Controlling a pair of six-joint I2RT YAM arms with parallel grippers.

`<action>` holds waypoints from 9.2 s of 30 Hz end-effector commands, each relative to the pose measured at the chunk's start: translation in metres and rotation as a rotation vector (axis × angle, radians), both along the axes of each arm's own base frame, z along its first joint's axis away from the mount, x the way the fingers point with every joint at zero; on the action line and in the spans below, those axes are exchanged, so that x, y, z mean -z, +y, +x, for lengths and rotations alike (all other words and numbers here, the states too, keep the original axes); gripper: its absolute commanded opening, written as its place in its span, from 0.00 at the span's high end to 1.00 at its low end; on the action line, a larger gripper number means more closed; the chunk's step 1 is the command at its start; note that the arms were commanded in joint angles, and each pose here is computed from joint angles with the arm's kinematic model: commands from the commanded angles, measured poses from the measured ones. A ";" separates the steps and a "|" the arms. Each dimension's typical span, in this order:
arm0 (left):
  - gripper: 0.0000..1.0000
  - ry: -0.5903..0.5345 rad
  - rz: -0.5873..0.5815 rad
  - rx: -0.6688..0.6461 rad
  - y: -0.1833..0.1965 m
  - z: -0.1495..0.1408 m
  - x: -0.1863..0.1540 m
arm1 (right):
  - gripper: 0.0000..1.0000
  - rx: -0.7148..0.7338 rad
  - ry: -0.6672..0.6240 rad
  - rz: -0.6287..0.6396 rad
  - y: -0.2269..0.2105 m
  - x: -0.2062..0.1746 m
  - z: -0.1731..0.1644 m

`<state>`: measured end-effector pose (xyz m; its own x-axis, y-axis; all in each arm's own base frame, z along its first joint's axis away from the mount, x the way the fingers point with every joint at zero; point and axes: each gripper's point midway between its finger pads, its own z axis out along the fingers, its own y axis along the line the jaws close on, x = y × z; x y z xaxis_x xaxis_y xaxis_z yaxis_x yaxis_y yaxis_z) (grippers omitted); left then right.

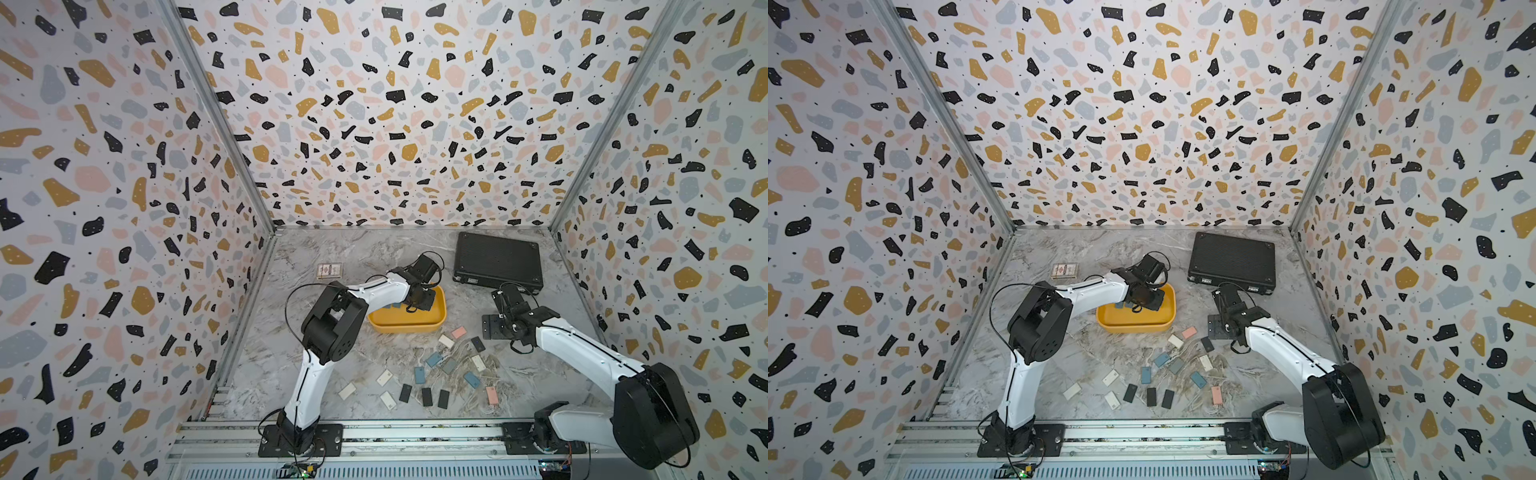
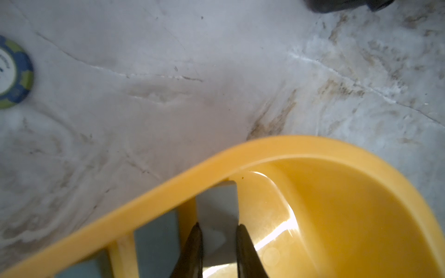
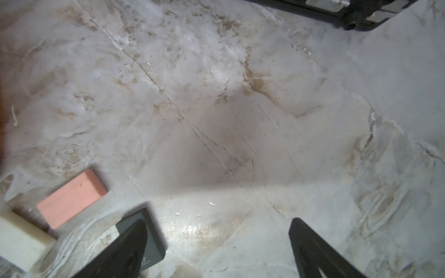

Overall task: Put the eraser in the storage box
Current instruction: Place the eraser in the storage box, then pick up the eraser from the center of the board, then place the eraser in the storage box, then pick up the eraser from the center of the board.

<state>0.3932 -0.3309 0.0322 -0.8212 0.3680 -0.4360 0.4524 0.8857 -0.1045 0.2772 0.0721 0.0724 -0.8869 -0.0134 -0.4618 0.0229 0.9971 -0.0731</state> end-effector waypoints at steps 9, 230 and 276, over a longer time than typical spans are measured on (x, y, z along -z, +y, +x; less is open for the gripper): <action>0.64 -0.007 -0.008 -0.015 -0.002 0.009 0.003 | 0.05 -0.003 -0.008 0.005 0.003 -0.005 0.004; 0.00 -0.269 -0.375 -0.595 0.267 0.032 -0.193 | 0.43 -0.636 0.113 0.017 0.164 -0.062 -0.001; 0.00 -0.274 -0.376 -0.596 0.267 0.028 -0.193 | 0.53 -0.705 0.250 -0.023 0.169 0.047 -0.024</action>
